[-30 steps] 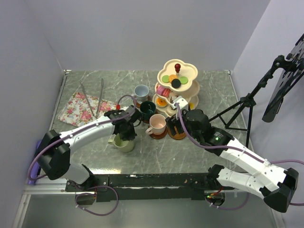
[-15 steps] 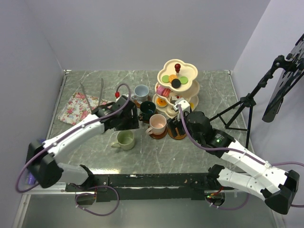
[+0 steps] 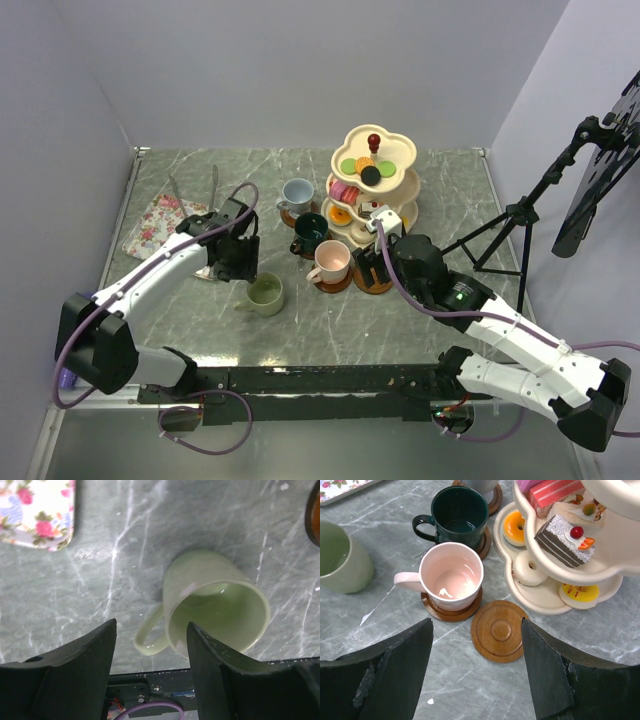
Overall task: Serve the afternoon tea
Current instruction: Pick up the cup at the center of the board.
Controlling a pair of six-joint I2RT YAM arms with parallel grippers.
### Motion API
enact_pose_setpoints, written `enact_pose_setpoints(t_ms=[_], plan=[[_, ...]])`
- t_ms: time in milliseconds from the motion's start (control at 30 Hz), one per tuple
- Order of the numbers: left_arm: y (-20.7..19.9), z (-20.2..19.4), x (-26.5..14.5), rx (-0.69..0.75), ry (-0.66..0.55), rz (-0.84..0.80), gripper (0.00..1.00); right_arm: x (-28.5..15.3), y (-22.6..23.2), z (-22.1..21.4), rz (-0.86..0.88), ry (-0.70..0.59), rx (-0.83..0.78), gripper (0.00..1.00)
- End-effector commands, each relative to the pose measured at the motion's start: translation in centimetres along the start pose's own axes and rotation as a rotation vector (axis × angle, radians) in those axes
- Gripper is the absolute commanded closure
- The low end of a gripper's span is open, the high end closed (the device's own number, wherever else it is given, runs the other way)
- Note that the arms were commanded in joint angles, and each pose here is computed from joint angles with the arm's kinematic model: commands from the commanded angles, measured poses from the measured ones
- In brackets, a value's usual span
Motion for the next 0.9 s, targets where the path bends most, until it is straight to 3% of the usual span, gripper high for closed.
enact_pose_setpoints(t_ms=[0,133,233,300,367,400,700,867], plan=[[-1.6,1.0,0.3,0.080,-0.012,-0.115,0.36,-0.3,-0.8,2.5,-0.031,-0.076,0.010,0.23],[-2.1,0.8,2.5,0.124,0.029,-0.135,0.38,-0.2,-1.1,2.7,-0.039,-0.074,-0.004,0.23],[-2.3,0.2,3.9,0.156,0.074,-0.145,0.48,-0.3,-1.2,2.7,-0.045,-0.075,-0.005,0.23],[-2.8,0.1,4.3,0.164,0.084,-0.179,0.61,-0.2,-1.4,2.7,-0.051,-0.074,-0.003,0.23],[-3.4,0.3,4.0,0.167,0.078,-0.219,0.90,-0.2,-1.5,2.7,-0.054,-0.077,-0.001,0.23],[-3.5,0.4,3.6,0.160,0.070,-0.229,0.99,-0.2,-1.5,2.6,-0.055,-0.074,0.000,0.23],[-6.1,1.6,-6.4,0.001,-0.098,-0.381,0.99,-0.6,-2.8,3.4,-0.131,-0.083,0.023,0.23],[-8.8,0.3,-10.8,-0.027,-0.055,-0.358,0.99,-1.2,-4.2,4.4,-0.210,-0.091,0.066,0.22]])
Point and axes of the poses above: each gripper's point midway between its finger pads, its own x axis out along the fingers, its own y axis along the line the jaws close on, z = x × y, the point moved 3 cm from there along -x, back along the fingers, and after that the axes turned 2 degrees about -x, right-handed, at the moved point
